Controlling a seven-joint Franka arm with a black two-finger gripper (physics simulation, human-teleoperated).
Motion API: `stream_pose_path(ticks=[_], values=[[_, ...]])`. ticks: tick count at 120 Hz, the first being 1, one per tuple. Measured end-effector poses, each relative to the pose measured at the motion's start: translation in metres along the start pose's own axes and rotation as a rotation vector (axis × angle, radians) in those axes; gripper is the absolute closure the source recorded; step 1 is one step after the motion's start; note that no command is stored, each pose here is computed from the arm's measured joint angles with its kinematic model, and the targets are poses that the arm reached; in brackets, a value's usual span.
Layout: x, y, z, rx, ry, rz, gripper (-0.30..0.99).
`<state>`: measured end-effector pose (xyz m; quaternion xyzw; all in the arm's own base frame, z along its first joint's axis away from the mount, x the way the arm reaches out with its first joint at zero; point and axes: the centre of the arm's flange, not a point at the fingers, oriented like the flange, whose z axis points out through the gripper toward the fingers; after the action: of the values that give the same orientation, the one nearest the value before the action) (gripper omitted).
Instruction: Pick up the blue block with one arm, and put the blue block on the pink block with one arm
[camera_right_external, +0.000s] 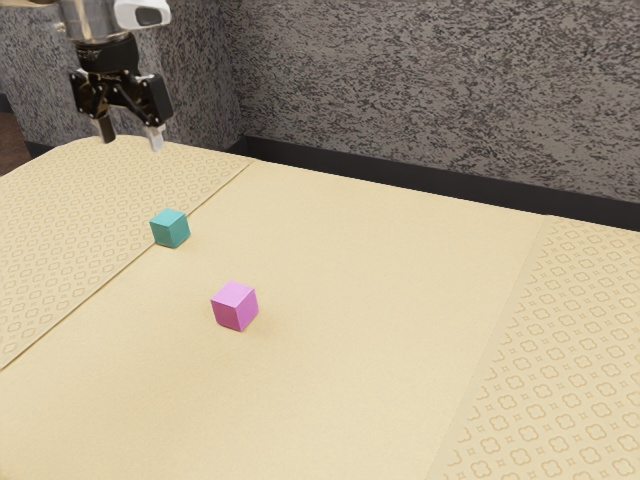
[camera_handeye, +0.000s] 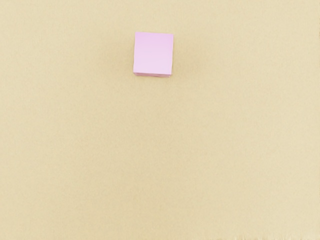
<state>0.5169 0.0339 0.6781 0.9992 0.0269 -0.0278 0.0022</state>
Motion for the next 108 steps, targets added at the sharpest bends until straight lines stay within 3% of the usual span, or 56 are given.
stream_pose_path(ticks=[36, 52, 61, 74, 88, 108], values=[[-0.002, -0.011, -0.004, -0.001, 0.003, -0.017, 0.0], [-0.028, -0.01, -0.099, 0.005, 0.184, -0.013, 0.0], [-0.037, -0.007, -0.12, 0.009, 0.226, -0.005, 0.0], [-0.032, -0.01, -0.116, 0.016, 0.212, -0.012, 0.0], [0.0, -0.029, -0.088, 0.029, 0.166, -0.05, 0.0], [0.015, -0.093, -0.07, 0.04, 0.162, -0.165, 0.0]])
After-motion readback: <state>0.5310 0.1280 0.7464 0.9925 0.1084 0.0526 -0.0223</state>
